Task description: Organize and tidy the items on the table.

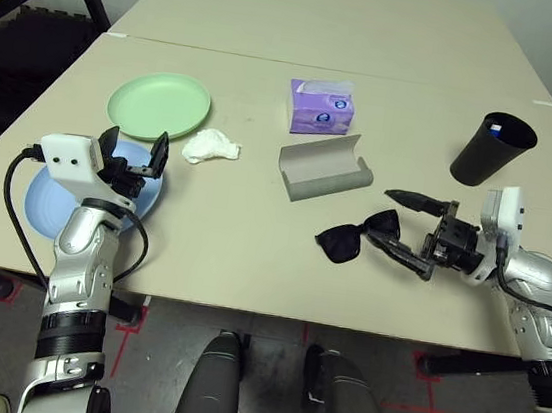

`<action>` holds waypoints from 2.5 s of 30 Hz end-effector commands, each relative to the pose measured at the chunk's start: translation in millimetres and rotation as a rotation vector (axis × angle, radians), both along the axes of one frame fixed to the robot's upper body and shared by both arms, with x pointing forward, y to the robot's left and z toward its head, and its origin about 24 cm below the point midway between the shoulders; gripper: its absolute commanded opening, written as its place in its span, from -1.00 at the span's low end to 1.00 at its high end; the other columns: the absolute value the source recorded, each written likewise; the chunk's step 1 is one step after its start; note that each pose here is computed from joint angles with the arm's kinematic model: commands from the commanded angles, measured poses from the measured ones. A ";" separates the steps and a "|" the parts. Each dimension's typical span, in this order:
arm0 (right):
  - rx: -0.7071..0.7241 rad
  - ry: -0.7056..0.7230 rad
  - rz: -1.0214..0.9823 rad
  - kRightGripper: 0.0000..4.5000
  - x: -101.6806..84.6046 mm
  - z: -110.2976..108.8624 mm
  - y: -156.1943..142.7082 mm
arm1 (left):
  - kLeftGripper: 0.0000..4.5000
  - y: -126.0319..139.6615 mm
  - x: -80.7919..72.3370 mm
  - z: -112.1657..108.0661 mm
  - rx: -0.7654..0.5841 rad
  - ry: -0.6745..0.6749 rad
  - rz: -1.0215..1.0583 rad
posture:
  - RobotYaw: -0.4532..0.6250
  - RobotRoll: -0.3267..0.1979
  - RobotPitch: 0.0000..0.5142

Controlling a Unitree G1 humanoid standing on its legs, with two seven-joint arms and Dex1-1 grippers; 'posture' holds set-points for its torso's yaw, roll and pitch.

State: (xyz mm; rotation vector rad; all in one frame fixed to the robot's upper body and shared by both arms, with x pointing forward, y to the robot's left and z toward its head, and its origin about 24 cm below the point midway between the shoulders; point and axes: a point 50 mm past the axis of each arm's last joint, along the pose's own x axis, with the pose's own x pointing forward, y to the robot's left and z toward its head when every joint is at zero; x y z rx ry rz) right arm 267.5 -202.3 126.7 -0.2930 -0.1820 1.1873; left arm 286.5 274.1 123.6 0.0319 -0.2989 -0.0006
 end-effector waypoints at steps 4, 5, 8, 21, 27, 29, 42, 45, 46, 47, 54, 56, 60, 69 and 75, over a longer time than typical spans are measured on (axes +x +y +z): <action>-0.019 -0.010 0.014 0.99 -1.8 -9.8 -6.6 | 1.00 1.3 -4.2 2.8 0.031 0.012 -0.021 | 0.20 0.25 -0.42; -0.004 -0.010 0.003 0.99 -0.4 -9.8 -7.1 | 1.00 2.3 -4.2 3.7 0.038 0.015 -0.025 | 0.20 0.25 -0.42; 0.033 -0.009 -0.018 0.99 2.8 -8.8 -6.7 | 1.00 7.3 -4.4 8.9 0.053 0.020 -0.038 | 0.20 0.25 -0.42; 0.041 -0.014 0.011 0.99 1.0 -9.8 3.0 | 1.00 61.9 -24.8 37.4 0.093 0.207 -0.010 | 0.23 0.25 -0.40; 0.047 -0.010 0.019 0.99 -0.4 -10.0 7.8 | 1.00 88.8 -35.2 34.6 0.030 0.354 0.113 | 0.24 0.25 -0.38; 0.047 -0.009 0.021 0.99 -0.5 -9.6 8.8 | 1.00 96.0 -36.2 32.6 -0.016 0.412 0.153 | 0.24 0.25 -0.37; 0.049 -0.010 0.028 0.99 -1.9 -4.4 15.1 | 1.00 113.7 -29.4 31.1 -0.106 0.619 0.234 | 0.22 0.25 -0.37; 0.052 -0.012 0.030 0.99 -2.8 -2.1 17.1 | 1.00 113.6 -26.7 30.6 -0.106 0.634 0.225 | 0.21 0.25 -0.37; 0.053 -0.013 0.030 0.99 -3.1 -1.3 17.9 | 1.00 113.5 -26.1 30.3 -0.106 0.637 0.223 | 0.21 0.25 -0.37; 0.054 -0.014 0.030 0.99 -3.2 -0.8 18.3 | 1.00 113.5 -25.8 30.2 -0.106 0.639 0.222 | 0.21 0.25 -0.37; 0.062 -0.018 0.031 0.99 -3.4 3.2 21.3 | 1.00 111.7 -24.5 28.1 -0.108 0.656 0.196 | 0.21 0.25 -0.37; 0.061 -0.019 0.030 0.99 -2.9 4.0 21.6 | 1.00 113.2 -26.2 25.7 -0.109 0.670 0.194 | 0.21 0.25 -0.37; 0.060 -0.023 0.030 0.99 -2.5 5.3 22.5 | 1.00 118.8 -30.8 18.9 -0.117 0.706 0.203 | 0.21 0.25 -0.38; 0.062 -0.028 0.025 0.99 -3.9 8.2 24.3 | 1.00 136.3 -43.7 8.1 -0.132 0.773 0.232 | 0.20 0.25 -0.38; 0.061 -0.028 0.020 1.00 -4.9 8.9 24.5 | 0.92 141.8 -46.7 7.9 -0.134 0.783 0.232 | 0.20 0.25 -0.38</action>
